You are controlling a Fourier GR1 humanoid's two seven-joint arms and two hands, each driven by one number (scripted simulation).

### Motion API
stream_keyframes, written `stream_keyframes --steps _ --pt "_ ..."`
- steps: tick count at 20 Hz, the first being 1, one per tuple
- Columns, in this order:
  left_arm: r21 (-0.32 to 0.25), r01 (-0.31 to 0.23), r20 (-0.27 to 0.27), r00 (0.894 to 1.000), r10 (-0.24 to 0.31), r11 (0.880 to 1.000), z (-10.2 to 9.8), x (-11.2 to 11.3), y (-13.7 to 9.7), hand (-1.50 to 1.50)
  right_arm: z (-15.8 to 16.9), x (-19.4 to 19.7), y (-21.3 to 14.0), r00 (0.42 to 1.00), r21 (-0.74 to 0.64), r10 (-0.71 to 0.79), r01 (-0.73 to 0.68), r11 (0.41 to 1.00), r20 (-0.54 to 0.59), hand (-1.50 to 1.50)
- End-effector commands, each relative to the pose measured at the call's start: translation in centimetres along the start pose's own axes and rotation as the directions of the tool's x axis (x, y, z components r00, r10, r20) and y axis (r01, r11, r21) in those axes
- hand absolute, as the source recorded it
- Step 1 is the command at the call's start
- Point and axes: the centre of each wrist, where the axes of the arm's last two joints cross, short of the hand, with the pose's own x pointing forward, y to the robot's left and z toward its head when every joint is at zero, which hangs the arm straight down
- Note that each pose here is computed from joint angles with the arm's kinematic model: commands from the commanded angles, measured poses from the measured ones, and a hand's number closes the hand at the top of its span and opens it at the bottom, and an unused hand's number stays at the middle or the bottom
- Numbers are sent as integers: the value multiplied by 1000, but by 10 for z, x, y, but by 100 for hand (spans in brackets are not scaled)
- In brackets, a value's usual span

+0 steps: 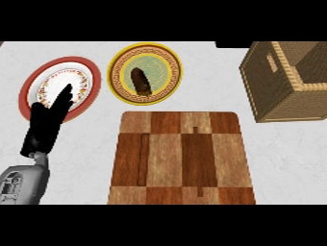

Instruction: Pick the bell pepper from the cutting board and place it in the basket

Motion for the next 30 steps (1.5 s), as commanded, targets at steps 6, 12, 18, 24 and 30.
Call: stream_keyframes --steps 6,12,18,24,30 --pt "-1 2 7 1000 -2 1000 5 0 8 0 -27 -72 16 997 61 -40 36 998 70 150" --pt "9 -1 -10 1000 1 1000 -6 -4 0 0 -29 -108 62 997 104 -2 -7 995 81 150" --pt "1 2 2 1000 -2 1000 -12 19 5 0 -42 -123 93 994 195 -103 97 976 20 150" --pt "-7 7 7 1000 -7 1000 -3 7 -4 0 -48 -146 110 963 184 -258 267 946 -74 -150" --pt "-8 -2 -17 1000 2 1000 4 -3 -7 0 -40 -157 129 923 35 -386 386 922 -15 -150"
